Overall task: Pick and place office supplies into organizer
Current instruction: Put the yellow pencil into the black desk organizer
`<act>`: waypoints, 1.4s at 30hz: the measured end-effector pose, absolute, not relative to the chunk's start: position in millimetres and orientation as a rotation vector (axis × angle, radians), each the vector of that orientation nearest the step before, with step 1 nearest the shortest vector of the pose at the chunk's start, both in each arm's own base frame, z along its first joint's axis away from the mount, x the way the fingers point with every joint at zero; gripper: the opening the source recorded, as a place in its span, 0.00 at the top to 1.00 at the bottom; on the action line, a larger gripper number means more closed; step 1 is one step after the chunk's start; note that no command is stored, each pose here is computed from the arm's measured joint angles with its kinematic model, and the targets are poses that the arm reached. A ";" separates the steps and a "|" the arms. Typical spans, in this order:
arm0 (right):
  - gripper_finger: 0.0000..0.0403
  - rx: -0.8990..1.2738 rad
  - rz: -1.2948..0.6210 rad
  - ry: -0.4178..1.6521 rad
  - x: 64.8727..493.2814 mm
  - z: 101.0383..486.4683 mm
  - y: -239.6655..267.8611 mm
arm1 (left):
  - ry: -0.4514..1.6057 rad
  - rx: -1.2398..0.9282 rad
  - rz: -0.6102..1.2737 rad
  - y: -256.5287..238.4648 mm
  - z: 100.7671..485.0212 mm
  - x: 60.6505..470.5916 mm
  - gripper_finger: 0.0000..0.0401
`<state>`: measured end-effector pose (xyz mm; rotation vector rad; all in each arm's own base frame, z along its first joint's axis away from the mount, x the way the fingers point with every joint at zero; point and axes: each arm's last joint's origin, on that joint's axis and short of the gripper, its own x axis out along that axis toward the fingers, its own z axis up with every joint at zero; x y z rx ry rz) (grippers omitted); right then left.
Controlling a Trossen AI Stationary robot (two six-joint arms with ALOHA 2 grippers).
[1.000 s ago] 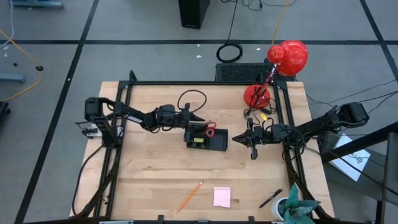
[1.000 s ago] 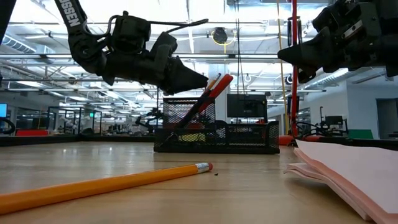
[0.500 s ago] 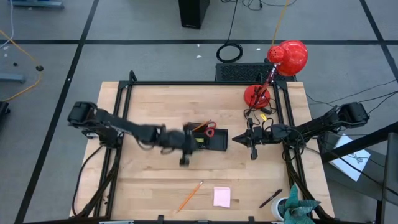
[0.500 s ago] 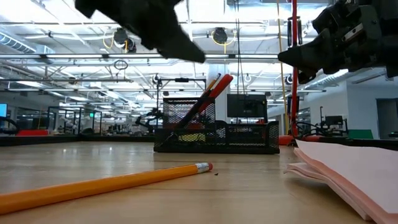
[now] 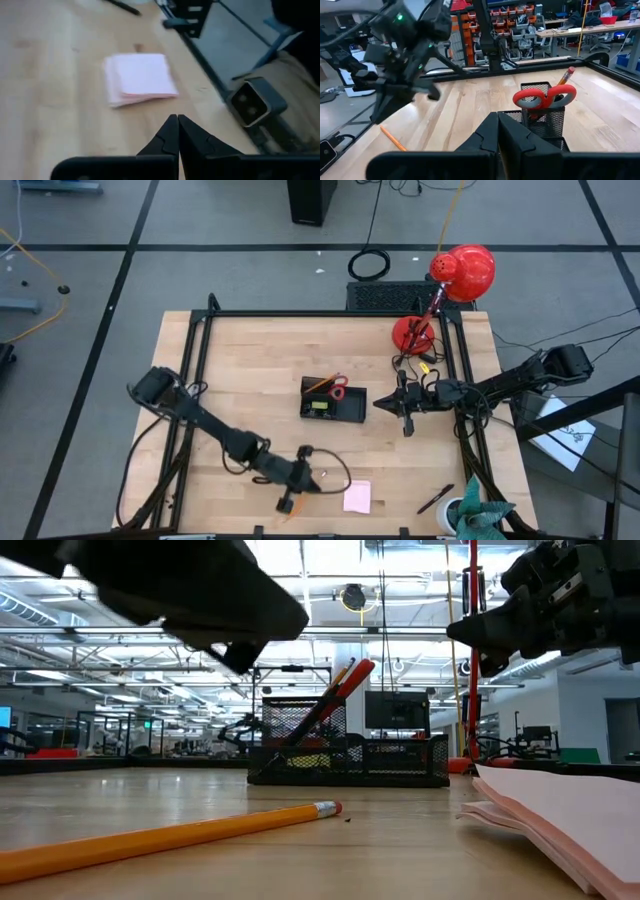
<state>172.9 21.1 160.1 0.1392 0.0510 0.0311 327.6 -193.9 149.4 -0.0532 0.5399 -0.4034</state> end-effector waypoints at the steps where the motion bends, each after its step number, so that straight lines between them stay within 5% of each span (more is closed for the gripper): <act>1: 0.99 0.139 0.031 0.052 172.9 159.9 21.1 | 0.546 -0.070 -0.413 -198.4 145.6 329.2 0.99; 16: 0.99 0.138 0.026 0.058 172.9 159.3 21.0 | 0.880 0.000 -0.310 -223.1 112.9 367.3 0.99; 42: 0.99 0.136 0.026 0.068 172.9 158.4 21.0 | 1.276 0.007 -0.142 -210.4 119.8 329.9 0.97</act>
